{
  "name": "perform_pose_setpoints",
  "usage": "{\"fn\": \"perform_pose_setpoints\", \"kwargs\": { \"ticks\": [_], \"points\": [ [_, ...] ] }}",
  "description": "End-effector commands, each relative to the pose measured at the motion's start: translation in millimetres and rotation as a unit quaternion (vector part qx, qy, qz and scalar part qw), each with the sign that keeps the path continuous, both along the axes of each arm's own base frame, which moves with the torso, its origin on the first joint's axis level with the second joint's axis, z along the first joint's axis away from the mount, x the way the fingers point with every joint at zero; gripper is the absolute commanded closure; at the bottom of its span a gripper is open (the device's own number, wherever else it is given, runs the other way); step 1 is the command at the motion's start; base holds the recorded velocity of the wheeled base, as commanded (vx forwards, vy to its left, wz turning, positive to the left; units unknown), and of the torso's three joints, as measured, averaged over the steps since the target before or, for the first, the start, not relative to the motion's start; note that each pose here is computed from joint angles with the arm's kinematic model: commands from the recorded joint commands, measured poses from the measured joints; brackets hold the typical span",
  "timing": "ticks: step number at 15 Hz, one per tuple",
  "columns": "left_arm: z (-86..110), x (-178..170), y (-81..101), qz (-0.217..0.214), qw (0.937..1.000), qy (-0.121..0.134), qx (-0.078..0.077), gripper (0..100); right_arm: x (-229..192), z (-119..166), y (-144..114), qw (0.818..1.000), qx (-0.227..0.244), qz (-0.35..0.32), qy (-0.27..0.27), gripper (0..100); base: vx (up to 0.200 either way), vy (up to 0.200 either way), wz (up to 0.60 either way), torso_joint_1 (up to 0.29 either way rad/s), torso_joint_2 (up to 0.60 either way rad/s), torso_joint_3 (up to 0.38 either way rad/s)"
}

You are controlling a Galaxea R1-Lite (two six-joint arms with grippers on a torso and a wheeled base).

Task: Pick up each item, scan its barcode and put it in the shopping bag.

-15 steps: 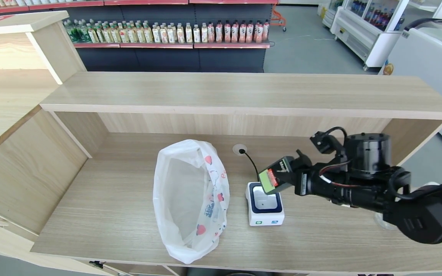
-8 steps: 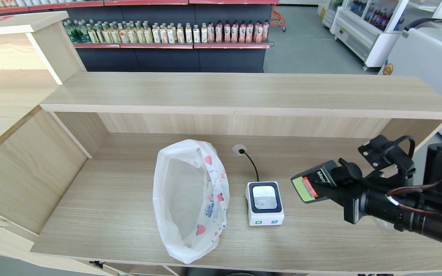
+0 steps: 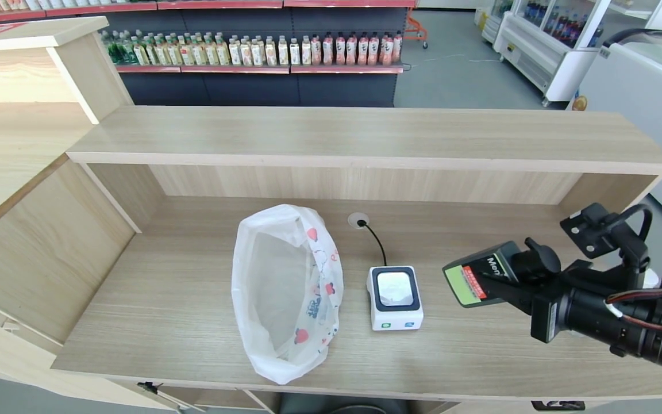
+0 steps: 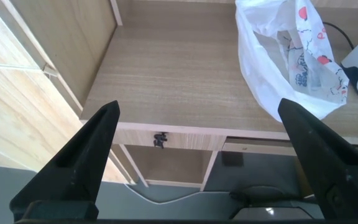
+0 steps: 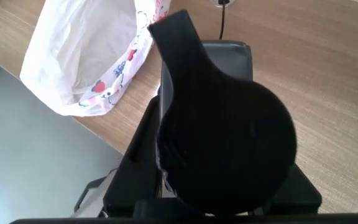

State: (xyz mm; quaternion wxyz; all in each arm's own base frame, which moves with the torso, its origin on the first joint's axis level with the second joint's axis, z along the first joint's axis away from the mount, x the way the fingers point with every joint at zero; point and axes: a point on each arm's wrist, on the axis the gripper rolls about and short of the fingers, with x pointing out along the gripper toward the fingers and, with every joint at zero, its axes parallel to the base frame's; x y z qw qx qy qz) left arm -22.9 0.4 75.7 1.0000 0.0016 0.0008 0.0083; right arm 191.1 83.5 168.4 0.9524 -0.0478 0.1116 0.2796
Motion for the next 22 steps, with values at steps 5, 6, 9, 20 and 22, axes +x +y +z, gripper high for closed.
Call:
{"fn": "perform_pose_setpoints", "kwargs": {
  "ticks": [5,6,9,20,22],
  "points": [
    [-0.1,0,0.0,0.000,1.0000,0.000,-0.002,0,22,2,12,0.999,0.035,0.019,0.026,100,0.000,0.200,0.00,0.007,0.01,0.003],
    [-0.1,0,0.0,0.000,1.0000,0.000,-0.001,0,29,0,17,0.999,0.033,0.020,0.030,100,0.000,0.200,0.00,0.017,0.01,0.002],
    [-0.1,0,0.0,0.000,1.0000,0.000,0.000,0,36,-9,32,0.998,0.027,0.038,0.050,100,0.000,0.133,0.00,-0.006,0.00,0.005],
    [-0.1,0,0.0,0.000,1.0000,0.000,0.000,0,112,-76,101,0.994,-0.011,0.090,0.058,100,0.000,0.000,0.00,0.000,0.00,0.000],
    [-0.1,0,0.0,0.000,1.0000,0.000,0.000,0,127,-83,113,0.994,-0.019,0.097,0.048,100,0.000,0.000,0.00,0.000,0.00,0.000]
  ]
}}
